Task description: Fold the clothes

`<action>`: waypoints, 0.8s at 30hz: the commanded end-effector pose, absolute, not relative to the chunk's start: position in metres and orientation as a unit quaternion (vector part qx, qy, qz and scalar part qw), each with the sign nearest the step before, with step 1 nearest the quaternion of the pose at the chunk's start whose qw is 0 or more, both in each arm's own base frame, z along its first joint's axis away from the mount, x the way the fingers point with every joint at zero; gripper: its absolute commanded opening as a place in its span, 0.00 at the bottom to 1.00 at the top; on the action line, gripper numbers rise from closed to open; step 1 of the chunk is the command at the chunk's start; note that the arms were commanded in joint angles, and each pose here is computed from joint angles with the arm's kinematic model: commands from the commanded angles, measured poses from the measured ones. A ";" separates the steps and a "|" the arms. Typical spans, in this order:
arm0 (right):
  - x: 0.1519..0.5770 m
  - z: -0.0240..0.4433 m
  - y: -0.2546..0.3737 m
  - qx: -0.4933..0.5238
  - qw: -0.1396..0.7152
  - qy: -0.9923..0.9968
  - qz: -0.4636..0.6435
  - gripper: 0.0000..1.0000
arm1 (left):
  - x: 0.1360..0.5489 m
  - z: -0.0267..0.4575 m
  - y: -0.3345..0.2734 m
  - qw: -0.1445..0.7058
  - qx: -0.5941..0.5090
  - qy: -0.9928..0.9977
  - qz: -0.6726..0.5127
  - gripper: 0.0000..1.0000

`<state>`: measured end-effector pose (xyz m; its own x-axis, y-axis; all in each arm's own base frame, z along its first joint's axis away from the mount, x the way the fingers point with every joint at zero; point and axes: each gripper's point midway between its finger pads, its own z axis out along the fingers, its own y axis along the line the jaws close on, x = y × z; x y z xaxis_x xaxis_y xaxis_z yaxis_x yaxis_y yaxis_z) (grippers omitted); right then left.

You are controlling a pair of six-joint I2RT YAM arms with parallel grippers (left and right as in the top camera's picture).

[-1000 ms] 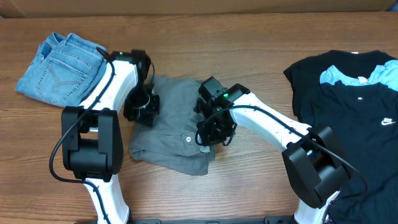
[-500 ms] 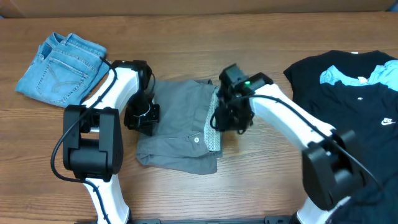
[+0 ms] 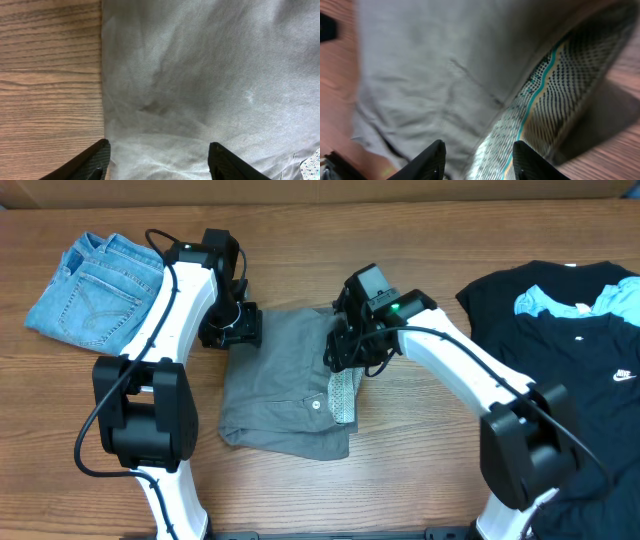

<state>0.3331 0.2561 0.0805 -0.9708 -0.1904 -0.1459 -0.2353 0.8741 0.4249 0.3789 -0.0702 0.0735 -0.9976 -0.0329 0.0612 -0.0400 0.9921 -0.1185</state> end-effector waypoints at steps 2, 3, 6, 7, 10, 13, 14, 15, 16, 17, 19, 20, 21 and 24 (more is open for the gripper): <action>0.337 0.059 0.262 -0.103 0.035 0.967 0.229 0.54 | 0.385 0.080 -0.070 0.016 0.016 -0.998 0.062 0.66; 0.338 0.055 0.262 -0.098 0.033 0.968 0.229 0.54 | 0.384 0.080 -0.070 0.016 0.016 -0.998 0.062 0.66; 0.341 0.047 0.264 -0.093 0.030 0.968 0.229 0.55 | 0.384 0.080 -0.070 0.016 0.017 -0.998 0.062 0.66; 0.341 0.045 0.267 -0.096 0.029 0.966 0.237 0.52 | 0.384 0.080 -0.070 0.016 0.017 -0.998 0.062 0.67; 0.336 0.053 0.280 -0.127 0.024 0.952 0.279 0.15 | 0.384 0.080 -0.070 0.016 0.017 -0.998 0.062 0.67; 0.337 0.067 0.270 -0.134 0.031 0.955 0.264 0.04 | 0.385 0.080 -0.070 0.016 0.016 -0.998 0.062 0.68; 0.341 0.071 0.258 -0.125 0.038 0.963 0.237 0.04 | 0.386 0.080 -0.069 0.014 0.016 -0.998 0.061 0.68; 0.344 0.075 0.247 -0.117 0.044 0.969 0.214 0.04 | 0.386 0.080 -0.069 0.013 0.016 -0.998 0.061 0.68; 0.351 0.084 0.215 -0.098 0.061 0.982 0.148 0.04 | 0.387 0.080 -0.070 0.010 0.016 -0.998 0.061 0.68; 0.355 0.090 0.198 -0.088 0.071 0.987 0.113 0.04 | 0.388 0.080 -0.070 0.008 0.016 -0.998 0.061 0.68; 0.358 0.095 0.180 -0.076 0.079 0.990 0.083 0.04 | 0.390 0.080 -0.070 0.004 0.016 -0.998 0.062 0.69; 0.358 0.094 0.178 -0.074 0.077 0.991 0.081 0.04 | 0.391 0.080 -0.071 0.003 0.015 -0.998 0.062 0.69; 0.358 0.094 0.176 -0.072 0.075 0.991 0.080 0.04 | 0.392 0.080 -0.071 0.001 0.015 -0.998 0.062 0.69; 0.354 0.087 0.173 -0.070 0.068 0.992 0.076 0.12 | 0.392 0.079 -0.071 0.000 0.015 -0.998 0.063 0.69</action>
